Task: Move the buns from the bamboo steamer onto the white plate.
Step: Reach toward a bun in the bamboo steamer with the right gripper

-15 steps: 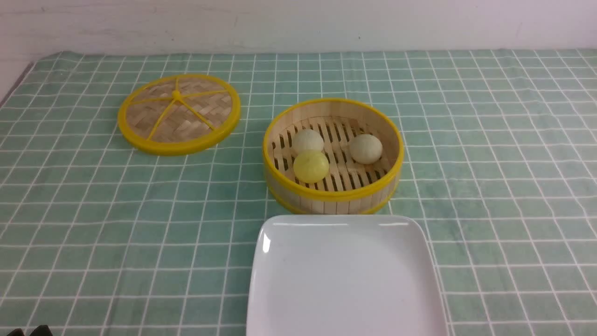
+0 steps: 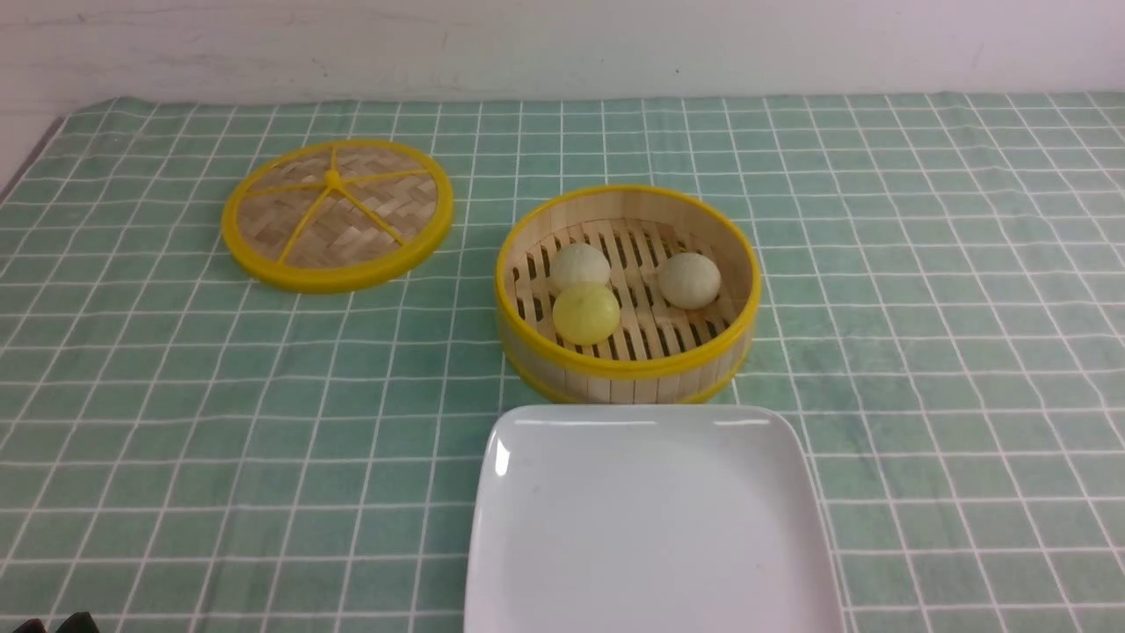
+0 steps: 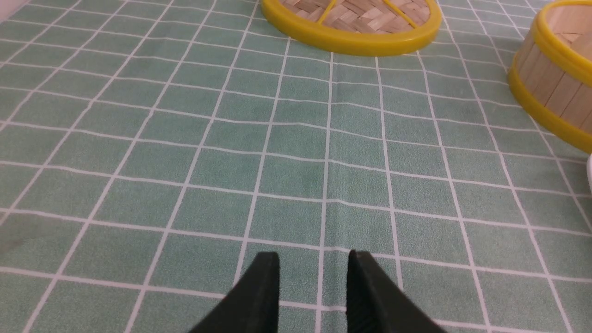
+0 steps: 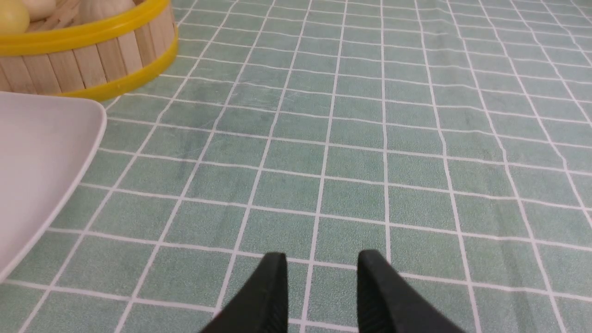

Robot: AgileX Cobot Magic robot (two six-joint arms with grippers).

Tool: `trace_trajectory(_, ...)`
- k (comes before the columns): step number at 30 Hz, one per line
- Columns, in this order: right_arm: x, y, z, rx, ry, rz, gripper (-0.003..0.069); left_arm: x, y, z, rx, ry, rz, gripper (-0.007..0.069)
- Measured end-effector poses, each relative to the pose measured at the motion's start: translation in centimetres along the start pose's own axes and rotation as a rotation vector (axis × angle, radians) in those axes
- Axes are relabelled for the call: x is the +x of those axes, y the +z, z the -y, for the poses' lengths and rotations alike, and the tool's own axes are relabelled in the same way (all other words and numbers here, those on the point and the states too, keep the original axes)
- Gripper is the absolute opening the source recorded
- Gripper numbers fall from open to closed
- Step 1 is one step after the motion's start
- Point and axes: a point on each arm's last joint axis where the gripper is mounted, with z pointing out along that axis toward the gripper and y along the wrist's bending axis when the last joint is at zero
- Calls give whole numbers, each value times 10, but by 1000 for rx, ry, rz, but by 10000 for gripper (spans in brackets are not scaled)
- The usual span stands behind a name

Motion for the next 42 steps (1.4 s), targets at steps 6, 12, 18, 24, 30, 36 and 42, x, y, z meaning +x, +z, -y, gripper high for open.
trace_trajectory(6, 0, 0, 0, 0, 1, 0, 239, 0, 0, 0, 0, 0, 0, 240)
trace_trajectory(12, 0, 0, 0, 0, 1, 0, 239, 0, 0, 0, 0, 0, 0, 240)
trace_trajectory(18, 0, 0, 0, 0, 2, 0, 239, 0, 0, 0, 0, 0, 0, 240)
trace_trajectory(24, 0, 0, 0, 0, 4, 0, 239, 0, 0, 0, 0, 0, 0, 240)
trace_trajectory(30, -2, 0, -3, -39, 195, 33, 239, 0, 0, 4, 41, -180, -1, 240)
trace_trajectory(36, -12, -1, -13, -212, 1006, 65, 239, -2, -2, 18, 199, -965, -69, 240)
trace_trajectory(42, -15, -2, -14, -253, 1193, 77, 241, -9, -3, 22, 273, -1309, -76, 240)
